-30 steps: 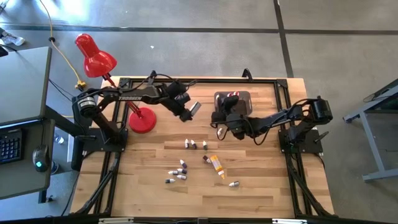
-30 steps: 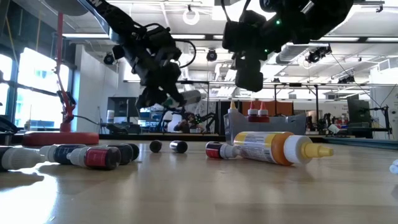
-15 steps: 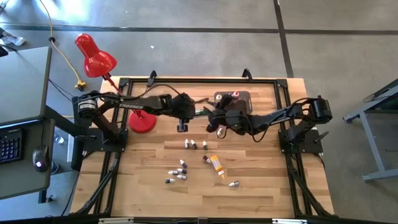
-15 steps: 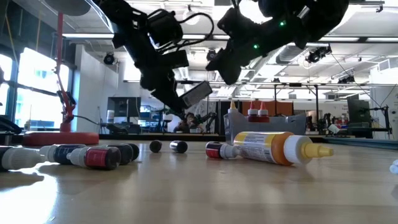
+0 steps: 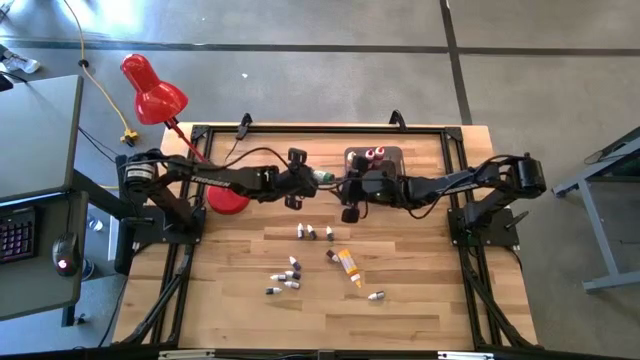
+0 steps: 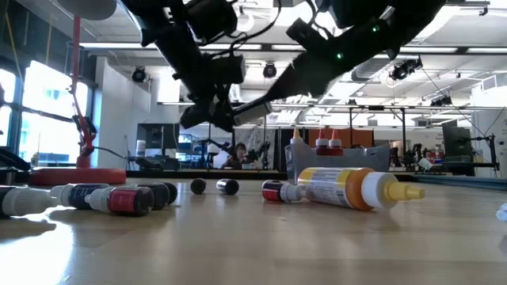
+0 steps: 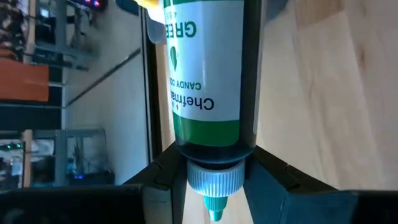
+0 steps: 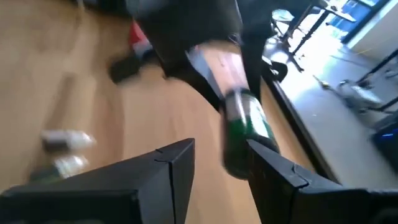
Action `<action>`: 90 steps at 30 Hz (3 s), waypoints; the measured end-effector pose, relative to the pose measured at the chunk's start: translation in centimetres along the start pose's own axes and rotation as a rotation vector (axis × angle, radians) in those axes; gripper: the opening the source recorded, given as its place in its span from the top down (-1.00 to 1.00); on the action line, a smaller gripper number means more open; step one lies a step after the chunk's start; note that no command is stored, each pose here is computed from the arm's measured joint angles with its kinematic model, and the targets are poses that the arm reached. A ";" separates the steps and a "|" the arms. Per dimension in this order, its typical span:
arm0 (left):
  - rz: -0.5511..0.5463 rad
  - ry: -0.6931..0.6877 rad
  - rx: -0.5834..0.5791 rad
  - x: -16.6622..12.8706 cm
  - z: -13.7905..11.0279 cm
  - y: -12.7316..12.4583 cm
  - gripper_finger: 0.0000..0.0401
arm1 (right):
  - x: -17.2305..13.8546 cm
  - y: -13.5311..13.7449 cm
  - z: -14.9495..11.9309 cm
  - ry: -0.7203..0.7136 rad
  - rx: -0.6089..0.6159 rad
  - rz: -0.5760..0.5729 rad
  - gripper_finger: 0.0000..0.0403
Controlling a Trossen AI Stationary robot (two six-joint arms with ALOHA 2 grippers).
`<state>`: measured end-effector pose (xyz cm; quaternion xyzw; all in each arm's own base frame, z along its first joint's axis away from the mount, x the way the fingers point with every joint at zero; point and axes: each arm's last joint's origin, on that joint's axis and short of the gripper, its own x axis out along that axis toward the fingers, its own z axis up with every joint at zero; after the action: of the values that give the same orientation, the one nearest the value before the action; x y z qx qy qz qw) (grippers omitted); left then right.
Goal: Pick & Place food coloring
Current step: Put the large green food coloring bottle into the bin
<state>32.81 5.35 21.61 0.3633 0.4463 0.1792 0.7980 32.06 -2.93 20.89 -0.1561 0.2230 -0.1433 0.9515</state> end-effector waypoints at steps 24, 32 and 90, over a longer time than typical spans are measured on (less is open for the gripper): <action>0.021 0.002 -0.026 -0.2 0.2 -0.1 0.43 | -0.2 0.1 0.5 -0.001 -0.206 -0.122 0.26; 0.021 0.002 -0.033 -0.2 0.2 -0.1 0.43 | -0.1 0.3 0.5 -0.043 -0.165 -0.018 0.12; 0.124 -0.012 -0.012 -0.2 0.8 0.6 0.18 | 0.7 -2.9 -0.5 -0.013 -0.043 -0.045 0.29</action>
<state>33.35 5.28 22.43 0.3865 0.4171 0.2286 0.7902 31.82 -5.95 21.21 -0.1824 0.2160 -0.1588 0.9460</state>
